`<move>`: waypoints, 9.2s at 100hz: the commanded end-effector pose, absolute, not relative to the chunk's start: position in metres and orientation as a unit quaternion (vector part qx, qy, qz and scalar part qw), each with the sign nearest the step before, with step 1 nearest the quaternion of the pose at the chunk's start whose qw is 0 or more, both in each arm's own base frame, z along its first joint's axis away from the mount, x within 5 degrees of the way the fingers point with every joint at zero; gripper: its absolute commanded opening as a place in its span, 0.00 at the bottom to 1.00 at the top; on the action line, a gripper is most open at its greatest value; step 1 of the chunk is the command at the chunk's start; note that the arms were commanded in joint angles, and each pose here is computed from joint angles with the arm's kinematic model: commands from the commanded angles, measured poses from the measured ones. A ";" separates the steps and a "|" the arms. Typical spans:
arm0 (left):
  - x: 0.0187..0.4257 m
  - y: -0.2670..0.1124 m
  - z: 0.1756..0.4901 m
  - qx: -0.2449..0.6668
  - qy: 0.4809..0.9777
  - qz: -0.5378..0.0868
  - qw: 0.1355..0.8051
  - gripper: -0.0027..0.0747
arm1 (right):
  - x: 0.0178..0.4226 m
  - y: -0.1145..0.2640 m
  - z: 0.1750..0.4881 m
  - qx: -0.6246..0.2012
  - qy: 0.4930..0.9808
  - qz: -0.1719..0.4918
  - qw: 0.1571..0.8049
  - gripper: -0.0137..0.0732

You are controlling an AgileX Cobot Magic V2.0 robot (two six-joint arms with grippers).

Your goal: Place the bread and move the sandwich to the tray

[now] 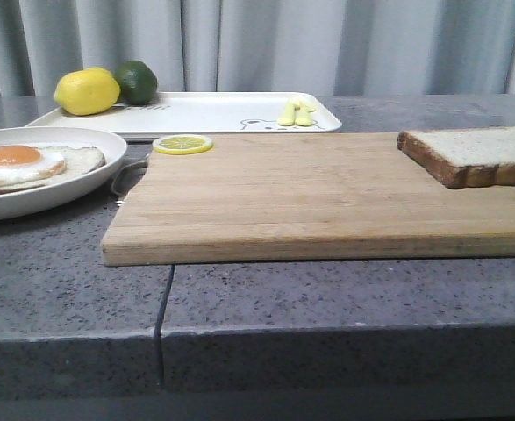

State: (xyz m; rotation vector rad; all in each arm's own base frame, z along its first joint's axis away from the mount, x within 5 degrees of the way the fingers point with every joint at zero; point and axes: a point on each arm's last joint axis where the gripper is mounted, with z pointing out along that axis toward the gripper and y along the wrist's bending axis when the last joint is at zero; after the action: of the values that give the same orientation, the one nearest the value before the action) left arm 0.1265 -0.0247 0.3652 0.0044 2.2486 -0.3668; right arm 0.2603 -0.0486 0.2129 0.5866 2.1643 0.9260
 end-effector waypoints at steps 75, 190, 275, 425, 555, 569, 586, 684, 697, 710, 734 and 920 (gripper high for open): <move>0.129 -0.025 0.380 -0.003 0.876 -0.157 0.457 0.60 | 0.247 0.077 0.345 0.183 0.726 0.473 0.464 0.09; 0.129 -0.025 0.380 -0.003 0.876 -0.157 0.457 0.60 | 0.281 0.322 0.307 0.197 0.793 0.482 0.317 0.09; 0.129 -0.025 0.380 -0.003 0.876 -0.157 0.457 0.60 | 0.276 0.332 0.286 0.203 0.806 0.476 0.288 0.09; 0.129 -0.025 0.380 -0.003 0.876 -0.157 0.457 0.60 | 0.273 0.282 0.342 0.062 0.792 0.371 0.480 0.65; 0.129 -0.025 0.380 -0.003 0.876 -0.157 0.457 0.60 | 0.120 0.011 0.350 -0.022 0.689 0.044 0.723 0.65; 0.129 -0.025 0.380 -0.003 0.876 -0.157 0.457 0.60 | 0.109 0.011 0.336 -0.025 0.697 0.045 0.715 0.65; 0.129 -0.025 0.380 -0.003 0.876 -0.157 0.457 0.60 | 0.107 0.011 0.332 -0.026 0.701 0.046 0.711 0.65; 0.130 -0.025 0.381 -0.005 0.871 -0.157 0.466 0.60 | 0.107 0.011 0.332 -0.026 0.700 0.046 0.713 0.65; 0.131 -0.024 0.382 -0.007 0.868 -0.156 0.472 0.60 | 0.107 0.011 0.332 -0.026 0.700 0.046 0.713 0.65; 0.134 -0.021 0.381 -0.025 0.872 -0.141 0.469 0.60 | 0.107 0.011 0.332 -0.026 0.700 0.046 0.712 0.65; 0.160 -0.015 0.370 -0.057 0.885 -0.115 0.447 0.60 | 0.107 0.011 0.332 -0.026 0.700 0.046 0.712 0.65; 0.278 0.013 0.262 -0.162 0.939 -0.094 0.288 0.60 | 0.107 0.011 0.332 -0.026 0.701 0.046 0.711 0.65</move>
State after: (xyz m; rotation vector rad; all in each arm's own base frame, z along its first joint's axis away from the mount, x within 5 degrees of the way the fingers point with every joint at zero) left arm 0.2740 0.0122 0.2462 -0.4251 2.5941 -0.2385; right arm 0.1074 0.0132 0.3170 -0.0778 1.6494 0.1227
